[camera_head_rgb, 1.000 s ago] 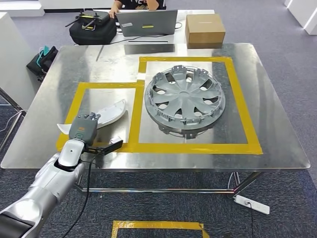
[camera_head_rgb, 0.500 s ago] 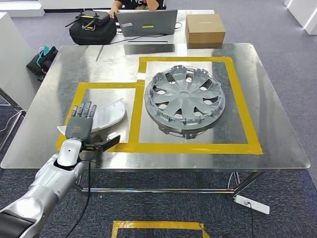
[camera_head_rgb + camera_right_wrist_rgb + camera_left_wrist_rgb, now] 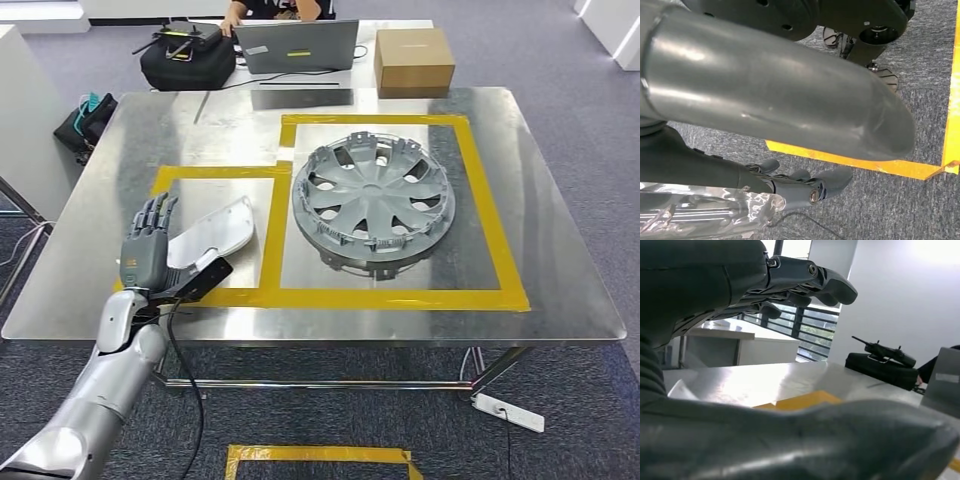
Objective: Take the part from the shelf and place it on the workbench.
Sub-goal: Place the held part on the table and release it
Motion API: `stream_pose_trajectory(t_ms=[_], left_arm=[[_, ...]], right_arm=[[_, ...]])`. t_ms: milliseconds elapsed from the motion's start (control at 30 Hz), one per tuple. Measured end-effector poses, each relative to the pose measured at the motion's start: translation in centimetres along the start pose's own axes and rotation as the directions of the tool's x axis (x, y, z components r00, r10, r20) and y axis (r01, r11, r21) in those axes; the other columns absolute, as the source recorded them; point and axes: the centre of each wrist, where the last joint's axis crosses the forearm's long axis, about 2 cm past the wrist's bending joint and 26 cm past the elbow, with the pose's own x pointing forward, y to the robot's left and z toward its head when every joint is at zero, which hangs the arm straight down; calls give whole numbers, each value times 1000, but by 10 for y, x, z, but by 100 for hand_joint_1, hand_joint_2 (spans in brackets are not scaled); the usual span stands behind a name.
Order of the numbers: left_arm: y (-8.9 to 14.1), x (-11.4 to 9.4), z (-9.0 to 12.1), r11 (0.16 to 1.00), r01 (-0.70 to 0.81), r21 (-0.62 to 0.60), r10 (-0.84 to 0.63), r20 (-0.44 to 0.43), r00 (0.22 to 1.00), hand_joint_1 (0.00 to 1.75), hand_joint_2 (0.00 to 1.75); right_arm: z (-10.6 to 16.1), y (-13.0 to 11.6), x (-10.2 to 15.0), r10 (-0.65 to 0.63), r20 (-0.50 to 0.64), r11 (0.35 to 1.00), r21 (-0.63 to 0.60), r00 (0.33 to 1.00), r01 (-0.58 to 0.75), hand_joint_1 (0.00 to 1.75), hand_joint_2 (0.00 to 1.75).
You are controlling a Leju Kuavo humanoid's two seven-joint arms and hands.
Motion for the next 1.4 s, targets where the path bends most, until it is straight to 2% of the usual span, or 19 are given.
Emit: stream_pose_trajectory(t_ms=[133, 233, 400, 567, 767, 900, 1400], left_arm=[[7, 8, 11, 988, -150, 34, 149, 24, 989, 0, 0], [17, 17, 29, 950, -306, 55, 302, 76, 950, 0, 0], [43, 34, 68, 812, -577, 82, 555, 193, 809, 0, 0], [63, 43, 90, 741, -666, 85, 625, 277, 730, 0, 0], [79, 52, 118, 544, -838, 54, 772, 359, 524, 0, 0], [87, 53, 131, 470, -882, 38, 811, 376, 448, 0, 0], [90, 51, 138, 413, -910, 27, 837, 383, 391, 0, 0]], right_arm=[[1, 1, -1, -20, 4, 1000, -19, 1000, 20, 0, 0], [1, 3, -3, -49, 8, 998, -35, 999, 50, 0, 0], [4, 7, -9, -105, -2, 993, -49, 995, 104, 0, 0], [5, 9, -10, -130, -4, 990, -58, 992, 129, 0, 0], [5, 8, -10, -150, 4, 986, -72, 989, 149, 0, 0], [5, 7, -9, -147, 16, 986, -75, 989, 148, 0, 0], [0, -1, 0, -136, 88, 986, -88, 987, 143, 0, 0]])
